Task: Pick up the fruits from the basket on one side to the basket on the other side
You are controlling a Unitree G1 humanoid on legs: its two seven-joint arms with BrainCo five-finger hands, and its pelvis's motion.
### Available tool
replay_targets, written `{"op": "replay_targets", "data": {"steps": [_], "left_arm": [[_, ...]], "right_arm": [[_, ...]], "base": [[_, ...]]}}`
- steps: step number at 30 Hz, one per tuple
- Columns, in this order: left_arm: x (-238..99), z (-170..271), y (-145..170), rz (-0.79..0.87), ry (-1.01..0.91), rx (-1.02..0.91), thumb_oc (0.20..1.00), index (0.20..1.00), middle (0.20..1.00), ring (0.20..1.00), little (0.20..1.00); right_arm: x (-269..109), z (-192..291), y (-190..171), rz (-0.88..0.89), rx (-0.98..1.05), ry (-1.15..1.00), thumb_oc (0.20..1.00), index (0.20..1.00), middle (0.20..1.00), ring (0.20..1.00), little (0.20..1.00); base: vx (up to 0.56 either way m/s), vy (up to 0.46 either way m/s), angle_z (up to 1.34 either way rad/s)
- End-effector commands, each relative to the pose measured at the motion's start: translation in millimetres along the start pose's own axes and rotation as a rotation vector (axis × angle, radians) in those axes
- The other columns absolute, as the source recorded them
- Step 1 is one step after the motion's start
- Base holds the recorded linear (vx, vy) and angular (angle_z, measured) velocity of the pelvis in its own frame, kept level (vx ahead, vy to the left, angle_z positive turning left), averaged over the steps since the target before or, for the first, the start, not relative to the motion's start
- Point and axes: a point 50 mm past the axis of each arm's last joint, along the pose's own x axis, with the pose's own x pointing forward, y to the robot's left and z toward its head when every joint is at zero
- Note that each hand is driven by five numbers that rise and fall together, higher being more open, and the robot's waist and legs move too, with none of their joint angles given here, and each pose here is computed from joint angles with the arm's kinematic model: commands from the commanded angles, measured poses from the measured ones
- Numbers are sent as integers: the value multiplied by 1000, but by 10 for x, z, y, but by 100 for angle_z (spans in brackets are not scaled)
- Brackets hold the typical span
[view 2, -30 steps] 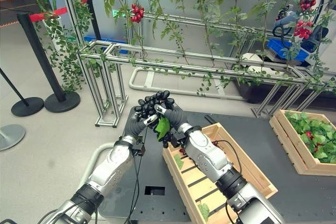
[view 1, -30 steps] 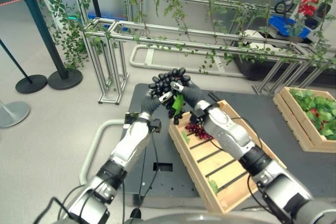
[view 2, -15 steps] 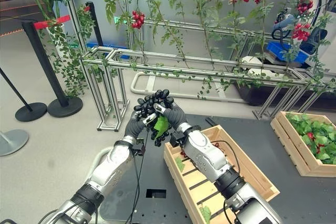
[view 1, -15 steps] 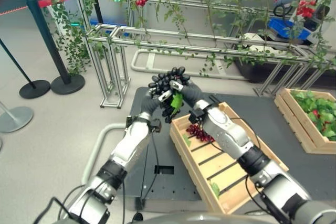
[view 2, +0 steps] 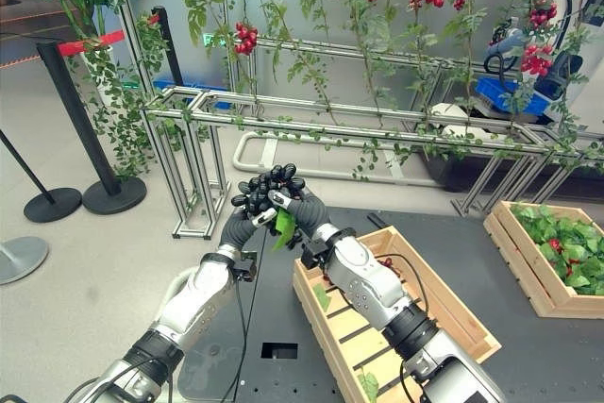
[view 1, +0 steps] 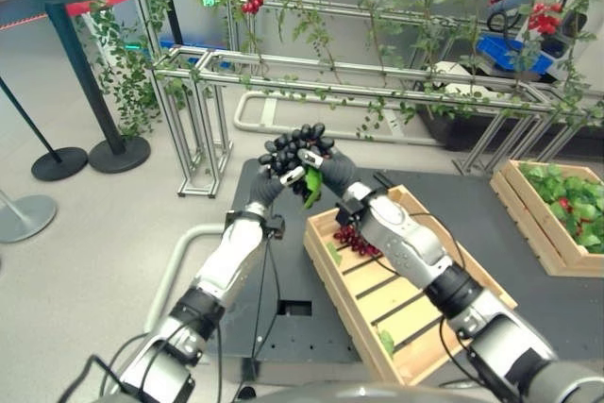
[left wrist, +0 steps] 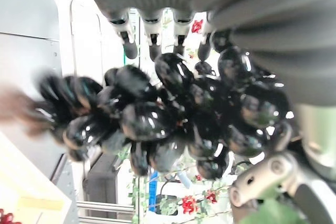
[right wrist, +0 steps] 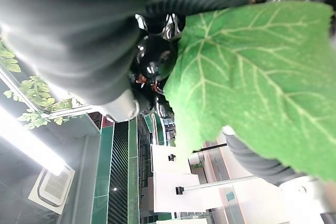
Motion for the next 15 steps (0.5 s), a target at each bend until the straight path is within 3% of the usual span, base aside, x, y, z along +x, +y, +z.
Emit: {"op": "replay_targets", "data": {"steps": [1,10,15], "left_arm": [[203,161,-139,-71,-57,115,1000,1000,1000,1000,1000],[243,57,-170,-69,-22,182,1000,1000,1000,1000,1000],[70,-41,-64,-29,-1,30,1000,1000,1000,1000,1000]], "right_arm": [[126,480,708,342,-15,-231,200,200,200,200,200],[214,696,745,359,-80,-287,200,200,200,200,200],[152,843,470,254,-214,-313,200,200,200,200,200]], "base": [[0,0,0],[0,0,0],[0,0,0]]}}
